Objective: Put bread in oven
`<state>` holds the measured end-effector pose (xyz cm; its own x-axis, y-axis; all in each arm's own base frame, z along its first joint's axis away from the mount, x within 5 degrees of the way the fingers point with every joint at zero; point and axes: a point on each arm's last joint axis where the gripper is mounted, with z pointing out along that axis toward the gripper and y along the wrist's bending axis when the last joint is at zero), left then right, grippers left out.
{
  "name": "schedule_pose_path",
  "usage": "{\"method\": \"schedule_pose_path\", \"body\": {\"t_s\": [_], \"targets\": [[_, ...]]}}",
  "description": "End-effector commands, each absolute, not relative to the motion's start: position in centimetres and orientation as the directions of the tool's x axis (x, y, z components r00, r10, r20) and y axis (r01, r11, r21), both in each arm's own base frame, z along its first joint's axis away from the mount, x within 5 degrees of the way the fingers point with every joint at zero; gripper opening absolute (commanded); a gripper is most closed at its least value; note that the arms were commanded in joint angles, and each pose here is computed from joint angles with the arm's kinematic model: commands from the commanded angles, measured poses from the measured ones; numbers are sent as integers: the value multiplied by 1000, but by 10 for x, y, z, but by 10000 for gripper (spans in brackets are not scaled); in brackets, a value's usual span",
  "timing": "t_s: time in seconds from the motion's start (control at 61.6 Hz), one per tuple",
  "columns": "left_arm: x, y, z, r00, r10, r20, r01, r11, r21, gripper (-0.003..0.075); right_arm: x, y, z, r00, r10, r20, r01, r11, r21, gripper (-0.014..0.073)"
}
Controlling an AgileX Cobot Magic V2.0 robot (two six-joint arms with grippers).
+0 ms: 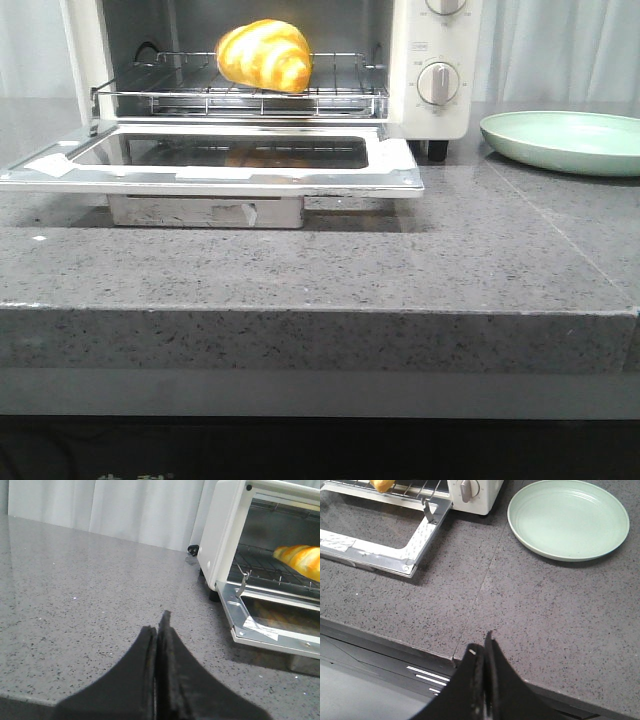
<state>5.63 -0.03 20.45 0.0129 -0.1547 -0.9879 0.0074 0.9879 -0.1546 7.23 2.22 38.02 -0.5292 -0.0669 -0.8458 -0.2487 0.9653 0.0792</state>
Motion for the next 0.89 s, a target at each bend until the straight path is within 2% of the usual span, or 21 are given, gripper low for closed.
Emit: {"method": "schedule_pose_path", "body": {"t_s": [0.0,0.146,0.324,0.876], "targets": [[55,-1,207,104,-124,-987,25,992,-122,-18,75,23,392,-459,-59,-887,-259,963,71,-118],[55,-1,207,104,-122,-987,25,992,-120,-18,75,23,392,-459,-59,-887,-259,963,71,-118],[55,-1,209,133,-48,-990,19,999,-45,-18,75,23,392,-459,-59,-887,-259,963,71,-118],[55,-1,208,126,-54,-990,27,998,-51,-18,75,23,392,-459,-59,-887,-259,963,71,-118]]}}
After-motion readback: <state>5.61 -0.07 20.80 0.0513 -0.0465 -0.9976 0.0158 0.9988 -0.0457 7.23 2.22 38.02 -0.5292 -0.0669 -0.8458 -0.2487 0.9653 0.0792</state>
